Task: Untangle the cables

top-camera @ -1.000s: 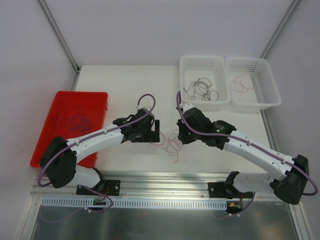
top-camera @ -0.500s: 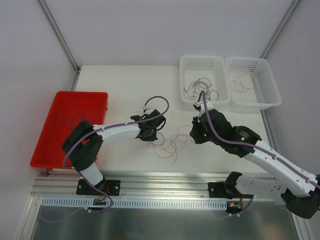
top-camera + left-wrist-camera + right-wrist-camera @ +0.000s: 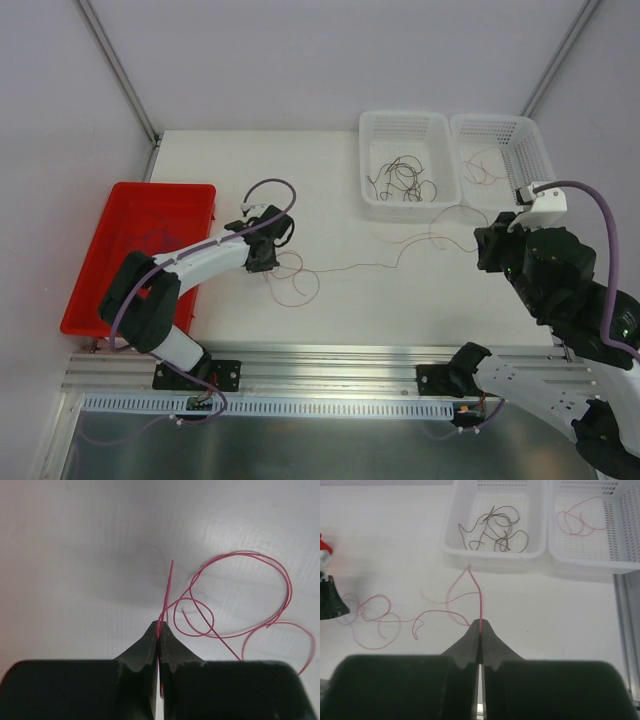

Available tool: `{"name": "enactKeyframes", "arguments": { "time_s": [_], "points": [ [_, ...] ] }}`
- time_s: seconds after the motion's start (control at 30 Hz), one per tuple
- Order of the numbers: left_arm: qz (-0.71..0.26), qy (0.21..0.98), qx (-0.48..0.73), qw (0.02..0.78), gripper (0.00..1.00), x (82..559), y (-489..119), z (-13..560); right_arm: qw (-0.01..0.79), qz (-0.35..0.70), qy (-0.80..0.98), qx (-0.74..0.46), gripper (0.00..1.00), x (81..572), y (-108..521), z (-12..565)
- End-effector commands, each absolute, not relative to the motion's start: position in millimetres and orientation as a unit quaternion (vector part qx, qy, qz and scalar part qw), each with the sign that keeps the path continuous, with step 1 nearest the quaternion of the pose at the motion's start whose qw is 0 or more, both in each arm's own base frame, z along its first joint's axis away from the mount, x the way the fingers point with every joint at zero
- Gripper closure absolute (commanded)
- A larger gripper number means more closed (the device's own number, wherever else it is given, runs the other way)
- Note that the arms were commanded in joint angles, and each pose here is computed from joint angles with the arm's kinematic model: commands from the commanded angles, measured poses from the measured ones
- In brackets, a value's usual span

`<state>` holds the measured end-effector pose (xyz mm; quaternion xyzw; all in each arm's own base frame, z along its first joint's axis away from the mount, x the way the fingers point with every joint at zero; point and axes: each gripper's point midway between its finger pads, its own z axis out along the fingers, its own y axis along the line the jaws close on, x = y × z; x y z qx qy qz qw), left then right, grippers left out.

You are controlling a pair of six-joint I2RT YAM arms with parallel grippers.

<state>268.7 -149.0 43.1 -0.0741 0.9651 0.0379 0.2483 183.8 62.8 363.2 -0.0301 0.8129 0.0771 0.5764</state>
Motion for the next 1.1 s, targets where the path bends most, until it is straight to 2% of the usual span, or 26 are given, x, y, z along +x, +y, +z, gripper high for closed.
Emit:
{"name": "enactKeyframes", "arguments": {
  "time_s": [0.0, 0.27, 0.43, 0.63, 0.8, 0.83, 0.87, 0.93, 0.97, 1.0, 1.03, 1.07],
  "points": [
    [0.079, 0.962, -0.098, 0.241, 1.00, 261.2, -108.6, 45.6, 0.595, 0.007, 0.804, -0.016, 0.99, 179.3, 27.1, 376.1],
    [0.099, 0.960, -0.118, 0.232, 1.00, 254.8, -84.6, 41.9, 0.611, -0.002, 0.792, 0.001, 0.99, 173.5, 12.9, 387.2],
    [0.054, 0.966, -0.119, 0.225, 0.96, 253.6, -100.7, 48.6, 0.589, -0.006, 0.808, -0.020, 0.99, 182.8, 28.1, 370.8],
    [0.011, 0.963, -0.111, 0.243, 0.89, 248.9, -108.4, 67.3, 0.511, -0.066, 0.857, -0.004, 0.99, 205.7, 36.3, 290.0],
    [-0.013, 0.966, -0.101, 0.238, 0.82, 238.8, -112.2, 68.4, 0.395, -0.104, 0.911, 0.062, 0.97, 211.4, 24.6, 204.6],
    [-0.015, 0.966, -0.101, 0.239, 0.81, 235.8, -110.9, 68.4, 0.377, -0.111, 0.916, 0.084, 0.94, 211.0, 16.9, 195.8],
    [-0.016, 0.965, -0.101, 0.240, 0.80, 234.2, -110.0, 68.6, 0.362, -0.118, 0.920, 0.095, 0.82, 210.4, 14.1, 188.0],
    [-0.024, 0.963, -0.102, 0.247, 0.70, 230.9, -109.4, 72.1, 0.336, -0.129, 0.927, 0.105, 0.67, 209.2, 10.0, 177.9],
    [-0.029, 0.962, -0.103, 0.250, 0.65, 229.9, -109.9, 74.1, 0.332, -0.129, 0.929, 0.101, 0.54, 208.9, 11.2, 176.8],
    [-0.039, 0.962, -0.103, 0.250, 0.61, 227.7, -111.8, 75.8, 0.335, -0.117, 0.930, 0.095, 0.51, 210.8, 15.7, 178.0],
    [-0.051, 0.959, -0.104, 0.259, 0.48, 225.9, -112.8, 81.6, 0.334, -0.092, 0.935, 0.070, 0.41, 211.3, 25.9, 179.1],
    [-0.061, 0.957, -0.107, 0.262, 0.39, 224.2, -114.3, 84.4, 0.341, -0.077, 0.935, 0.061, 0.36, 213.1, 31.5, 182.1]
  ]
}}
